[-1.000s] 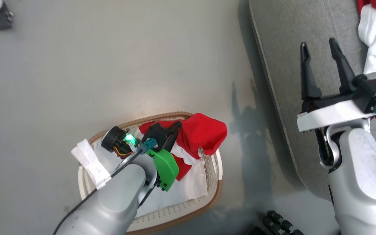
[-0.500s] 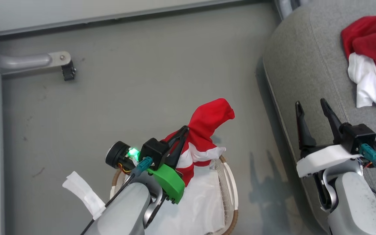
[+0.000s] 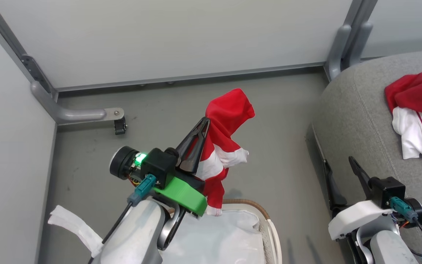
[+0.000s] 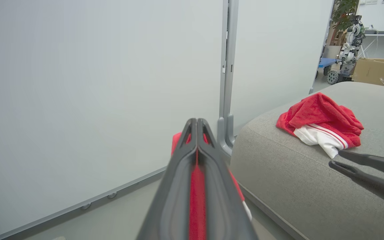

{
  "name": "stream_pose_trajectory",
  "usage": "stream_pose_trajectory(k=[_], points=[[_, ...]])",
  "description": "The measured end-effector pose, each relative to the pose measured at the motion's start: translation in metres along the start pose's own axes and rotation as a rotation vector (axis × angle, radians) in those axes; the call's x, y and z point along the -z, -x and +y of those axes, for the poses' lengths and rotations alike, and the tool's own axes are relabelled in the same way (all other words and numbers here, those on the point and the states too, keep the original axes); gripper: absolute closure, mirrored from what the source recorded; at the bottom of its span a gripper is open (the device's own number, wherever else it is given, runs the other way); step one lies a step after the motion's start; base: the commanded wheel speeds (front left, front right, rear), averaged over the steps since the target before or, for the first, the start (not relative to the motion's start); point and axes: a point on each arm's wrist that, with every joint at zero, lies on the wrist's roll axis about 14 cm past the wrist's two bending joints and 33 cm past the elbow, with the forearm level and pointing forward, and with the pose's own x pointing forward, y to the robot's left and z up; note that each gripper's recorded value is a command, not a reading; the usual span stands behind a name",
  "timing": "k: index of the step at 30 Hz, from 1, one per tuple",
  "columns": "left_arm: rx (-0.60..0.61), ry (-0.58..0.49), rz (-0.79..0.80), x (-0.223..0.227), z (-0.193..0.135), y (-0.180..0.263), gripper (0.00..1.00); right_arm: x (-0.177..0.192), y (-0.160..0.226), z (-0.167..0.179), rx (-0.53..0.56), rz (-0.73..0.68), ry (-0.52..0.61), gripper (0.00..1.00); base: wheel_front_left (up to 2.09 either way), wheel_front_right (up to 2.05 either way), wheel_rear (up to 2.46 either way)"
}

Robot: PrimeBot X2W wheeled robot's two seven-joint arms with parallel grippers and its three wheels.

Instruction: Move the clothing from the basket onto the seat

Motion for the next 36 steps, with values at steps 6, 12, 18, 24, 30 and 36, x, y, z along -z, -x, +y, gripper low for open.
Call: stream_pose_trajectory(k=[6,12,18,24,30,36], points=[[-0.033,-0.054,-0.12,-0.047,0.006,0.006,1.0,-0.006,0.006,0.037,-0.109,-0.018,0.002,0.0,0.0,0.0,0.0],[-0.053,-0.067,-0.156,-0.061,0.009,0.014,1.0,-0.028,0.017,0.133,-0.408,-0.087,-0.012,0.0,0.0,0.0,0.0],[-0.05,-0.055,-0.166,-0.064,0.006,0.016,1.0,-0.064,0.021,0.188,-0.594,-0.189,-0.024,0.0,0.0,0.0,0.0],[-0.045,-0.042,-0.158,-0.061,0.003,0.019,1.0,-0.084,0.008,0.208,-0.657,-0.248,0.032,0.0,0.0,0.0,0.0],[-0.035,-0.021,-0.154,-0.06,-0.003,0.023,1.0,-0.083,-0.002,0.218,-0.675,-0.249,0.087,0.0,0.0,0.0,0.0],[-0.017,-0.007,-0.153,-0.06,-0.013,0.029,1.0,-0.053,0.0,0.223,-0.695,-0.154,0.099,0.96,0.0,0.0,0.0]])
